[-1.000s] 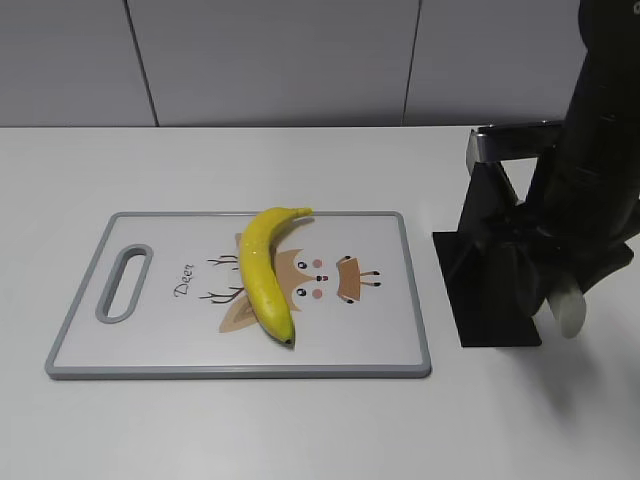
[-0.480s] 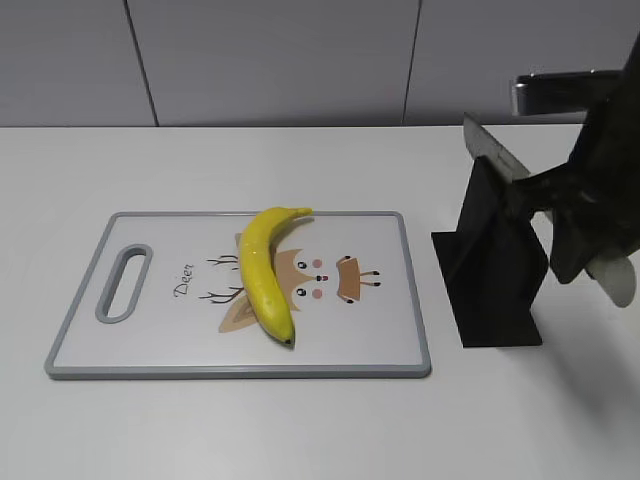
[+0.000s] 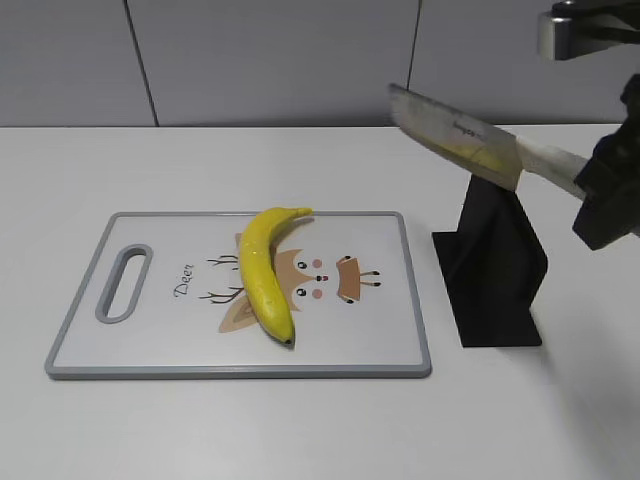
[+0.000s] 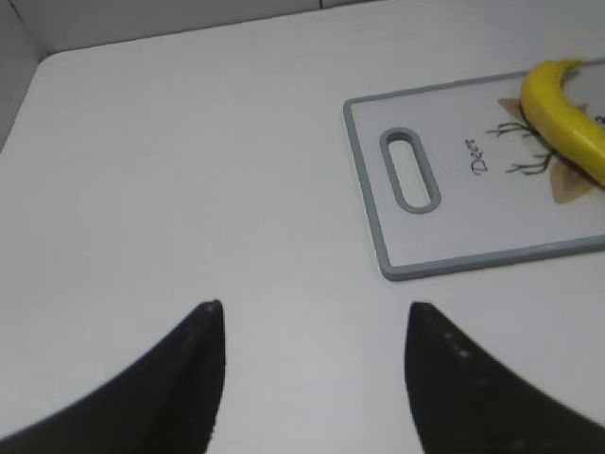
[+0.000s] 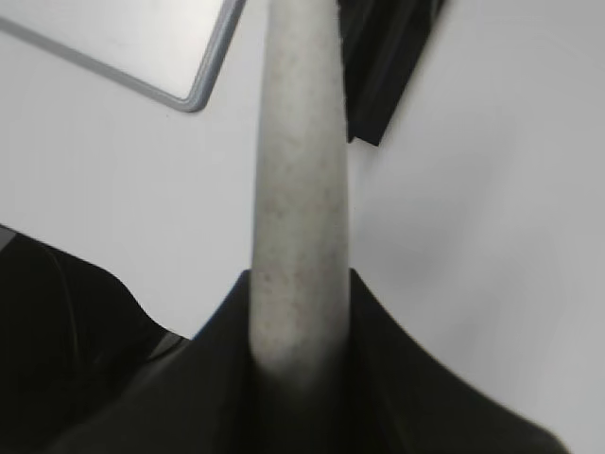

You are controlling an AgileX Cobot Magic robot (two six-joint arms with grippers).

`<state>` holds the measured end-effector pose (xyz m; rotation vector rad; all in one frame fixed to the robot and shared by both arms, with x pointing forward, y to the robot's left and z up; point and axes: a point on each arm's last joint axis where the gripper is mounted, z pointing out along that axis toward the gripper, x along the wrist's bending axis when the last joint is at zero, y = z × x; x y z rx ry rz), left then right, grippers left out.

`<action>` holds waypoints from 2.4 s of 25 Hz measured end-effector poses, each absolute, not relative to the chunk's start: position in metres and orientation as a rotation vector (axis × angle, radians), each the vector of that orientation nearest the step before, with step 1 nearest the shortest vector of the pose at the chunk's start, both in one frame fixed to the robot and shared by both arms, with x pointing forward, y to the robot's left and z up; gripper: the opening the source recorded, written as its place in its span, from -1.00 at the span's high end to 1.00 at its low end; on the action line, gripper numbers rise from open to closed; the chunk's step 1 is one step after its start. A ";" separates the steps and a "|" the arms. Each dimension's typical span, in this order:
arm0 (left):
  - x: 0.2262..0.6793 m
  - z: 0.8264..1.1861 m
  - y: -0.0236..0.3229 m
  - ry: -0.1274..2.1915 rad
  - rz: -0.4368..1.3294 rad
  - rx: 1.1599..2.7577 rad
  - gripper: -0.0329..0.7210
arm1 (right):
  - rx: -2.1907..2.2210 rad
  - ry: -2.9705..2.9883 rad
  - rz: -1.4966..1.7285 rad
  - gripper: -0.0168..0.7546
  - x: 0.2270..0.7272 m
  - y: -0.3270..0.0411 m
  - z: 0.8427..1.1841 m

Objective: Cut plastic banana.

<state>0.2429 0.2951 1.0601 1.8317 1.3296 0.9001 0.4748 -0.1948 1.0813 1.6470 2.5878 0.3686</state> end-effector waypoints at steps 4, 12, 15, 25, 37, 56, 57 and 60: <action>0.268 1.071 0.287 1.246 0.825 1.945 -0.65 | 1.362 2.755 0.443 0.49 0.473 -0.189 1.083; 0.331 1.088 0.265 0.967 0.694 2.195 -0.65 | 0.857 2.874 0.480 0.49 0.484 -0.183 1.083; 0.358 1.093 0.253 0.850 0.646 2.309 -0.65 | 0.783 2.910 0.456 0.49 0.496 -0.178 1.079; 0.459 1.113 0.211 0.394 0.474 2.505 -0.65 | 0.397 3.020 0.400 0.49 0.549 -0.156 1.061; 0.542 1.095 0.159 -0.026 0.324 2.536 -0.54 | 0.190 3.054 0.560 0.50 0.590 -0.128 1.043; 0.575 1.049 0.133 -0.063 0.320 2.581 0.69 | 0.147 3.038 0.612 0.49 0.598 -0.122 1.031; 0.576 1.047 0.134 -0.066 0.313 2.588 0.78 | 0.149 3.038 0.612 0.49 0.599 -0.122 1.029; 0.577 1.041 0.134 -0.059 0.288 2.607 0.86 | 0.142 3.043 0.606 0.49 0.602 -0.121 1.022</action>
